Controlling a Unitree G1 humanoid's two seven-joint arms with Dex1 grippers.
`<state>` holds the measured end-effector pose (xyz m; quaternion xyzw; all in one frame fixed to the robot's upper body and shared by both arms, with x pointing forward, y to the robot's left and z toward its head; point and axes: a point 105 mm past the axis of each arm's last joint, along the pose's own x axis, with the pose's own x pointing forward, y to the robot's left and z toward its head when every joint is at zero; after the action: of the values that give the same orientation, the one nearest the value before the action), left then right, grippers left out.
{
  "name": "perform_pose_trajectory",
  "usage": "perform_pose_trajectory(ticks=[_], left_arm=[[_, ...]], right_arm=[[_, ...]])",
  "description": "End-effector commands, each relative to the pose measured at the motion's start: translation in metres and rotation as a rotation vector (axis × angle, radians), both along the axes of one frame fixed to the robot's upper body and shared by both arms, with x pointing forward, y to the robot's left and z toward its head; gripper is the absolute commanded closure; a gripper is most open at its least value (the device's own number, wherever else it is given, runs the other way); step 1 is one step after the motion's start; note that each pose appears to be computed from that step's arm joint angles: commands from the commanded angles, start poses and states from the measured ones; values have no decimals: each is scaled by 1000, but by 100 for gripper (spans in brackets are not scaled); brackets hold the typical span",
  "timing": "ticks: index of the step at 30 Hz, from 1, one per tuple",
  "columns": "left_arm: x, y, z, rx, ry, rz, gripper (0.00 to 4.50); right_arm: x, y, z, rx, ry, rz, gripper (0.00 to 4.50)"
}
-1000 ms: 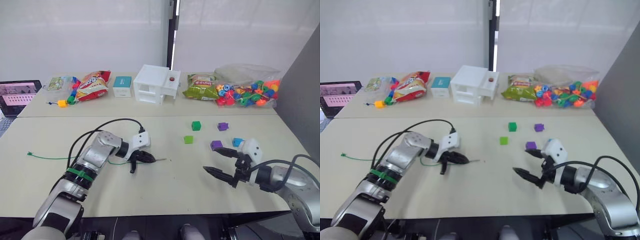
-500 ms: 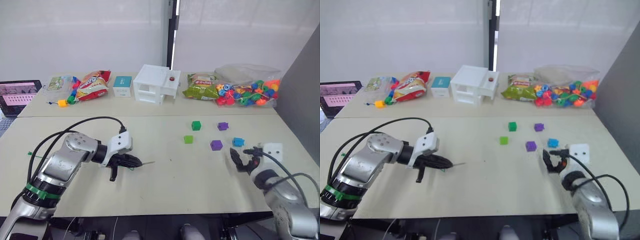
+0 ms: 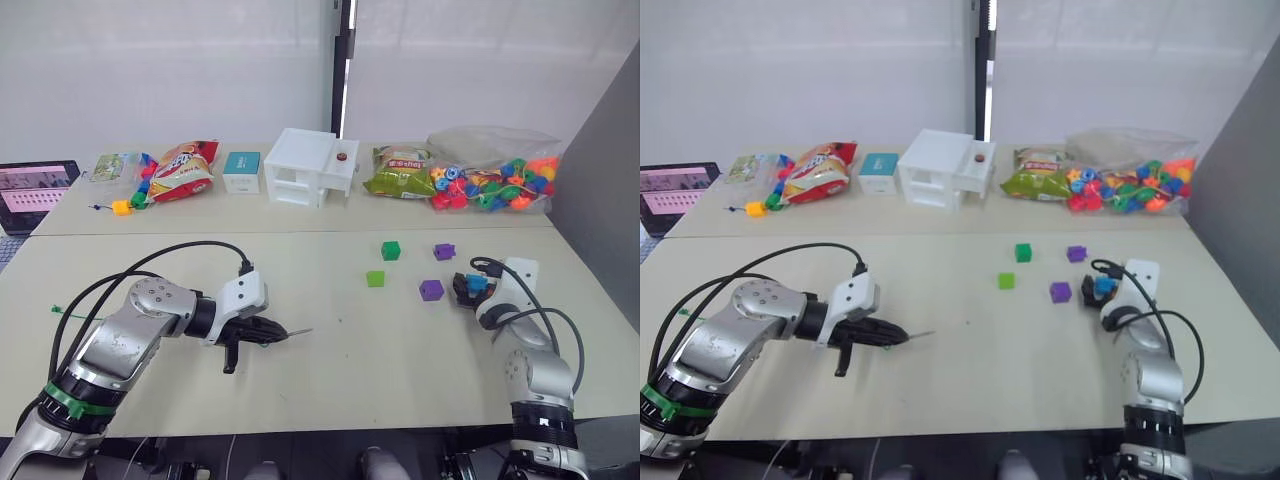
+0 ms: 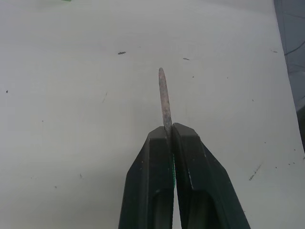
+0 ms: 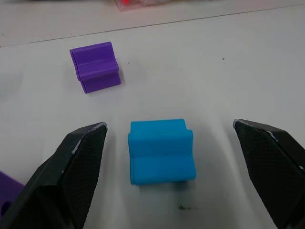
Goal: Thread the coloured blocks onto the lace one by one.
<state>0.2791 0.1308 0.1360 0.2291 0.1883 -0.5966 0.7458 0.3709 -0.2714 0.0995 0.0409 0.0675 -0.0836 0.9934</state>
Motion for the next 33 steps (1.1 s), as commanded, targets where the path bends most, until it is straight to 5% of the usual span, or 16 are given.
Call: perform_pose_trajectory(ticks=[1, 5, 6, 8, 15, 20, 27, 33], left_arm=[[0, 0, 9, -4, -44, -6, 450], [0, 2, 9, 1, -50, -2, 450], [0, 2, 9, 1, -50, -3, 450], [0, 2, 9, 1, -51, -6, 450], [1, 4, 8, 3, -48, -2, 450], [2, 7, 6, 2, -36, 4, 450], [3, 4, 3, 3, -20, -16, 450], [1, -1, 4, 2, -19, -43, 450]], right_arm=[[2, -3, 8, -4, -42, -12, 83], [-1, 0, 6, 6, -40, -10, 231], [-1, 1, 6, 12, -47, -9, 231], [-3, 0, 13, 17, -71, -11, 325], [-21, 17, 61, 12, -209, 71, 329], [-65, 94, 100, 35, -255, 351, 329], [-115, 210, 72, 134, -64, 786, 329], [-98, 227, 13, 39, 124, 744, 329]])
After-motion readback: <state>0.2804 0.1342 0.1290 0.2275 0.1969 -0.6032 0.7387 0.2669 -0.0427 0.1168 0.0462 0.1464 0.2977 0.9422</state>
